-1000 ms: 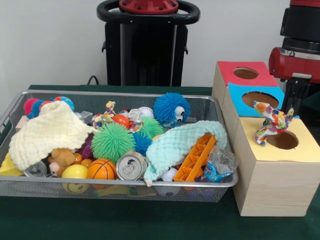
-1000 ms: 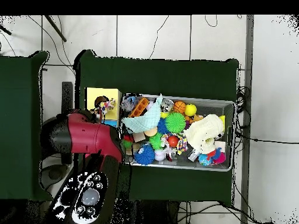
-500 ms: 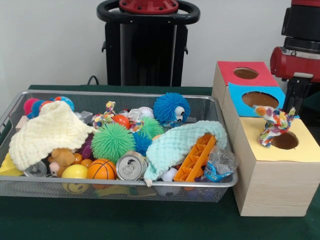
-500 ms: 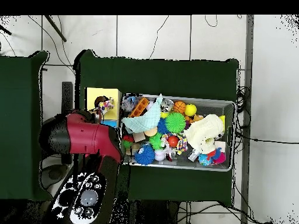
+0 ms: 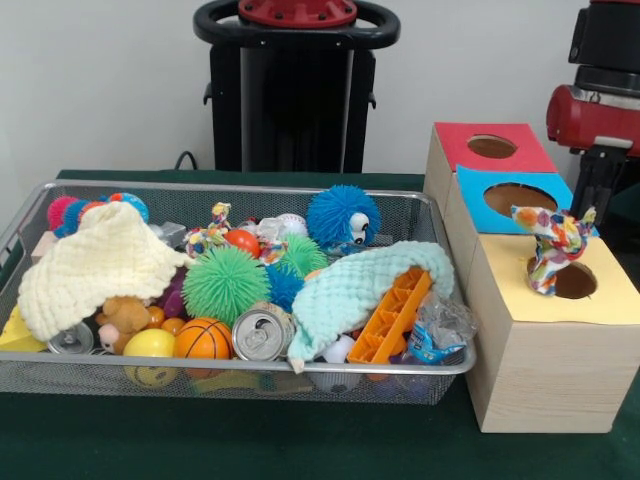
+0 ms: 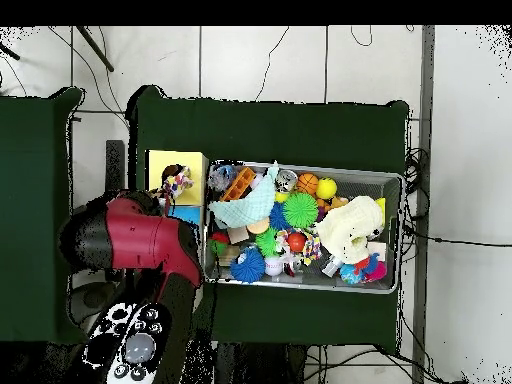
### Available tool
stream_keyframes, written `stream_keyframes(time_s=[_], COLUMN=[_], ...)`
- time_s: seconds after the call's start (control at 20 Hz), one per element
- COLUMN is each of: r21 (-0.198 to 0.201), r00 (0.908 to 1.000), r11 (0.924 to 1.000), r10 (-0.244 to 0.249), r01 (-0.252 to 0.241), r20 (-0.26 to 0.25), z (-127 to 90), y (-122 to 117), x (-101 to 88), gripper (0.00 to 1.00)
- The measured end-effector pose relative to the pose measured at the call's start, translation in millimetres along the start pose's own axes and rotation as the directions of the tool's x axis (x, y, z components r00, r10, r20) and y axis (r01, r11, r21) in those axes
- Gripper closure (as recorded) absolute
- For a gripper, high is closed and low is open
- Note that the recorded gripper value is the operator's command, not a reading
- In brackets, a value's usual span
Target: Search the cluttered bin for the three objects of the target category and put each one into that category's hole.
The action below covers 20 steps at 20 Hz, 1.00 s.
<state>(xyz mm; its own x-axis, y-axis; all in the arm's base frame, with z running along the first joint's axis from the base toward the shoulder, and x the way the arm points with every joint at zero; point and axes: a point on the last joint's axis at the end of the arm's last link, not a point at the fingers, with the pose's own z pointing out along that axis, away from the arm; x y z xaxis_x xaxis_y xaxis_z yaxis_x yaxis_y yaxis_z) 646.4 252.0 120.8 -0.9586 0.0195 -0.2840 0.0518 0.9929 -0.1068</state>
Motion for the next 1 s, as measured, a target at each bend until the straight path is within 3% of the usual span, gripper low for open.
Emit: stream_keyframes(time_s=[1.0], r21=[0.013], r00=[0.9999], r11=[0.9999], r10=[0.001], r01=[-0.001], r20=[0.013], z=[-7.9], y=[2.5], x=[0.0], gripper=[1.00])
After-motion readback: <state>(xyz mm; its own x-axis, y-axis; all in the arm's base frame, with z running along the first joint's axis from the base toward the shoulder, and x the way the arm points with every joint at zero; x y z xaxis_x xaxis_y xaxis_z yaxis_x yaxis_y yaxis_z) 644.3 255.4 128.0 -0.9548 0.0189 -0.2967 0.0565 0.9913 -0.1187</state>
